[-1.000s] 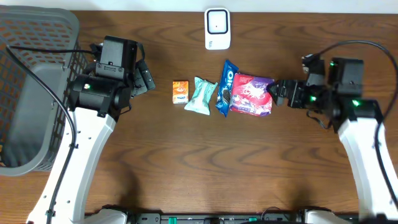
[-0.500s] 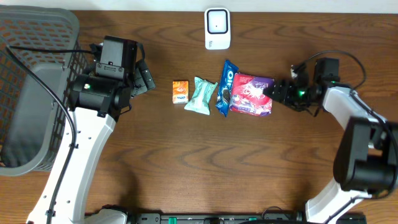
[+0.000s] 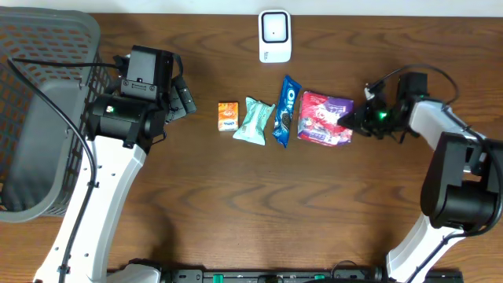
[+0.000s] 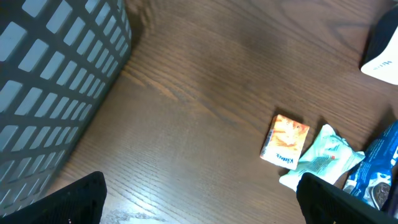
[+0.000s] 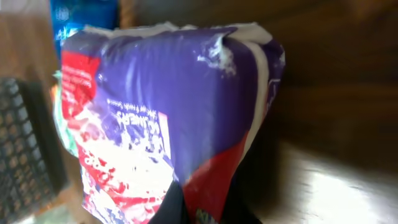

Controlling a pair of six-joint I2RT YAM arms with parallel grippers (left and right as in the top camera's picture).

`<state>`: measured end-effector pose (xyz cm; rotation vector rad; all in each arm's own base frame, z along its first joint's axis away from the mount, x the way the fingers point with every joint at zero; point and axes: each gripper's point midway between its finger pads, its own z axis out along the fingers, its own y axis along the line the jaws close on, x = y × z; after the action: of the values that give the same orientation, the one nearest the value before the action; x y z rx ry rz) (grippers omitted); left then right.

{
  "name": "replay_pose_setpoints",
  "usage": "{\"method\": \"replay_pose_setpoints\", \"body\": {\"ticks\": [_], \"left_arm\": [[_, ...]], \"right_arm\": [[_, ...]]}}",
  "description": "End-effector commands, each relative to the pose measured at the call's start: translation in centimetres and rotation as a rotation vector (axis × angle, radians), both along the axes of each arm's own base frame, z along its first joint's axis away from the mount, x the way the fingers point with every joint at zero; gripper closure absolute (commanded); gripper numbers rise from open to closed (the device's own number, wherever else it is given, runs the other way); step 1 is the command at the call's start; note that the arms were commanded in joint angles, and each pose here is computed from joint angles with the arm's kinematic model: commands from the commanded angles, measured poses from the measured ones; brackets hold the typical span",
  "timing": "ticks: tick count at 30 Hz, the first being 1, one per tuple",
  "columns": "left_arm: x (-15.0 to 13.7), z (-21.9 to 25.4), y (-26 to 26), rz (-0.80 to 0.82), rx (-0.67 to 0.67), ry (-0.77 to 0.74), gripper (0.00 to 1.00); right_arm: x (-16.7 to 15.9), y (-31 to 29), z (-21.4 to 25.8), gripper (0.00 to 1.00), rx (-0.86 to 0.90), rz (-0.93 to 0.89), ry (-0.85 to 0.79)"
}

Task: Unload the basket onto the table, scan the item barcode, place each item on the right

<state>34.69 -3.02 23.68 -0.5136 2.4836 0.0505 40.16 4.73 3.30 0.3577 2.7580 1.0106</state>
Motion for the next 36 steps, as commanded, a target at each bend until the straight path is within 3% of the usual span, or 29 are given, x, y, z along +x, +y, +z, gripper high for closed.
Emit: {"method": "replay_pose_setpoints", "body": {"ticks": [1, 10, 12, 16, 20, 28, 31, 33, 36], "left_arm": [[0.0, -0.1, 0.1, 0.014, -0.004, 0.003, 0.02], [0.0, -0.1, 0.1, 0.014, -0.004, 0.003, 0.02], [0.0, -0.1, 0.1, 0.014, -0.004, 0.003, 0.02], [0.0, -0.1, 0.1, 0.014, -0.004, 0.003, 0.02], [0.0, -0.1, 0.1, 0.014, -0.004, 0.003, 0.02], [0.0, -0.1, 0.1, 0.014, -0.004, 0.003, 0.02], [0.0, -0.1, 0.1, 0.014, -0.004, 0.003, 0.02], [0.0, -0.1, 0.1, 0.014, -0.004, 0.003, 0.02], [0.0, -0.1, 0.1, 0.014, -0.004, 0.003, 0.02]], "right_arm": [[2.6, -4.3, 3.9, 0.99, -0.281, -0.044, -0.08], [1.6, -13.7, 8.3, 0.99, -1.15, -0.29, 0.043], [1.6, -14.5, 9.6, 0.99, -1.302, -0.32, 0.026], [2.2, -13.2, 11.0, 0.99, -1.438, -0.306, -0.03], [2.8, -11.1, 10.7, 0.99, -1.487, -0.258, -0.066], [3.3, -3.7, 3.5, 0.97, -1.384, -0.021, -0.049], [3.4, 1.1, 1.6, 0.82, -1.243, 0.058, -0.086], [3.8, 3.4, 1.9, 0.65, -1.159, 0.079, -0.115], [5.2, 6.2, 4.0, 0.63, -1.023, 0.087, -0.159]]}}
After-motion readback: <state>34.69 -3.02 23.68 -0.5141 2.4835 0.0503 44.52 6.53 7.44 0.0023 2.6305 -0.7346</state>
